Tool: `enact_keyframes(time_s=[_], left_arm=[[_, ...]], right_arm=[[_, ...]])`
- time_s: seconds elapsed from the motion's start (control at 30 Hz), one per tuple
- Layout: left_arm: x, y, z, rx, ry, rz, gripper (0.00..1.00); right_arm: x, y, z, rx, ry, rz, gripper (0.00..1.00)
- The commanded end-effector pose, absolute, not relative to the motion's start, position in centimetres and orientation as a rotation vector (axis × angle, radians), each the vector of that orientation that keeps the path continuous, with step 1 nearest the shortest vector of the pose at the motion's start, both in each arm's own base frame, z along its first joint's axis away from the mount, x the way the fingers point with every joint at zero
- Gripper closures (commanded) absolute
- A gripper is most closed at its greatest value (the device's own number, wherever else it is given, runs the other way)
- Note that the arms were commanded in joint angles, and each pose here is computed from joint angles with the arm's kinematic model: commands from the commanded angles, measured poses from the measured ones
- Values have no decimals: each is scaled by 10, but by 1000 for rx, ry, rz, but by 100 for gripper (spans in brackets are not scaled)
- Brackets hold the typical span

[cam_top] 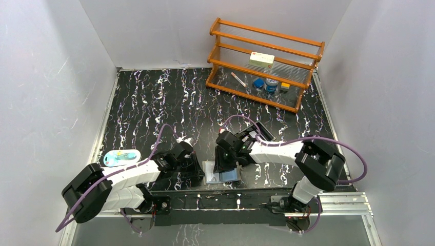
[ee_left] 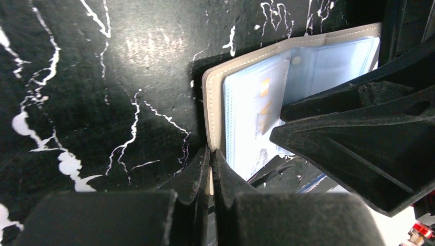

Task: Put the credit cards into the card holder
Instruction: Insert the credit card into the card holder.

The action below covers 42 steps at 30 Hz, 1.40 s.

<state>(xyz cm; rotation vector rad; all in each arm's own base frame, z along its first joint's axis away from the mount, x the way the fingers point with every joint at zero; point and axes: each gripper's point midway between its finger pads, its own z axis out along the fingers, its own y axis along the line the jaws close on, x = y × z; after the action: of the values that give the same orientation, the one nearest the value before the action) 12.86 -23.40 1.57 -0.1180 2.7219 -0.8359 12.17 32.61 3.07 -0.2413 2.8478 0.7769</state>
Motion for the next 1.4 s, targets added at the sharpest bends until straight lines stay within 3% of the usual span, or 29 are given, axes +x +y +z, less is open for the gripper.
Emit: enact_keyframes(time_s=[0.0,0.47,0.67,0.83,0.97,1.37], left_arm=[[123,-208,5,-133,2771,-655,100],[135,-189,21,-176,2711,-524,100],[141,-193,39,-180,2667,-555,76],[148,-203,65,-154,2599,-644,63],[150,-212,79,-98,2564,-714,59],[149,-213,80,-53,2538,-744,59]], right_arm=[[127,360,52,-278,2774,928,64],[171,323,113,-458,2573,621,55],[213,269,137,-447,2455,283,47],[240,223,141,-487,2390,46,46],[257,197,135,-519,2353,-82,47],[289,165,99,-637,2405,-153,46]])
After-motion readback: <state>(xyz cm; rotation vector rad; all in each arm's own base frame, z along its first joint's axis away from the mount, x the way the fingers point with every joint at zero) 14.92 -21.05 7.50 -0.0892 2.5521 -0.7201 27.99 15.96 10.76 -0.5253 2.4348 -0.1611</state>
